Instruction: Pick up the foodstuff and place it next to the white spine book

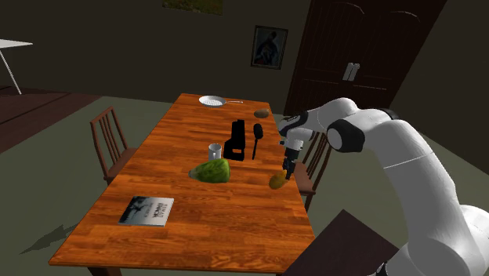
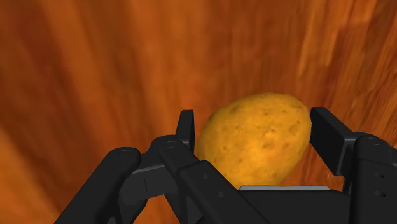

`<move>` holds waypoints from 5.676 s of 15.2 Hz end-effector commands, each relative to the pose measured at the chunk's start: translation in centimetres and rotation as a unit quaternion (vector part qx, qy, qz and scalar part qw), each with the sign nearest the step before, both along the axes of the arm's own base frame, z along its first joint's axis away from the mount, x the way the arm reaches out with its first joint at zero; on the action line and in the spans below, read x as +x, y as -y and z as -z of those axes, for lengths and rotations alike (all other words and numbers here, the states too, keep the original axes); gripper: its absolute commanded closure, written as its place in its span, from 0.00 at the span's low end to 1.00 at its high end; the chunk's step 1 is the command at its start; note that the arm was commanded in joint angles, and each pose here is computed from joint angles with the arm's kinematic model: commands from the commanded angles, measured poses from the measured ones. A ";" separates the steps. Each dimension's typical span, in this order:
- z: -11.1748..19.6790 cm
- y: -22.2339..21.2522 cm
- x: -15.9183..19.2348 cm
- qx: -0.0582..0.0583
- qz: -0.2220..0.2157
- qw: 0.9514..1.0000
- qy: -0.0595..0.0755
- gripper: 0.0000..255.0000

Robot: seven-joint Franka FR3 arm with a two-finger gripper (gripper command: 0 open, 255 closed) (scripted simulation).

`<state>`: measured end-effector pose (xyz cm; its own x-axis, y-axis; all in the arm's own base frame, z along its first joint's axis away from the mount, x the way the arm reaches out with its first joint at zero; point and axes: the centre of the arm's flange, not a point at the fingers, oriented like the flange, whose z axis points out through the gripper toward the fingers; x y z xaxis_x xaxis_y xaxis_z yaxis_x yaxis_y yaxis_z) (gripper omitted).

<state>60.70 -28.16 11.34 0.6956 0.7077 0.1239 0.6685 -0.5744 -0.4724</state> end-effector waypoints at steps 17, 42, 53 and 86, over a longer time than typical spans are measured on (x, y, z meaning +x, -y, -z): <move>-9.4 0.0 0.0 0.000 0.000 1.000 0.000 1.00; -10.0 -31.6 3.2 0.000 0.000 1.000 0.000 1.00; -10.1 -46.0 4.7 0.000 0.000 1.000 0.000 1.00; 2.6 -56.0 5.7 0.000 0.000 1.000 0.000 1.00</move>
<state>67.00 28.13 10.44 0.6963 0.7029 0.1455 0.6755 -0.5732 -0.4638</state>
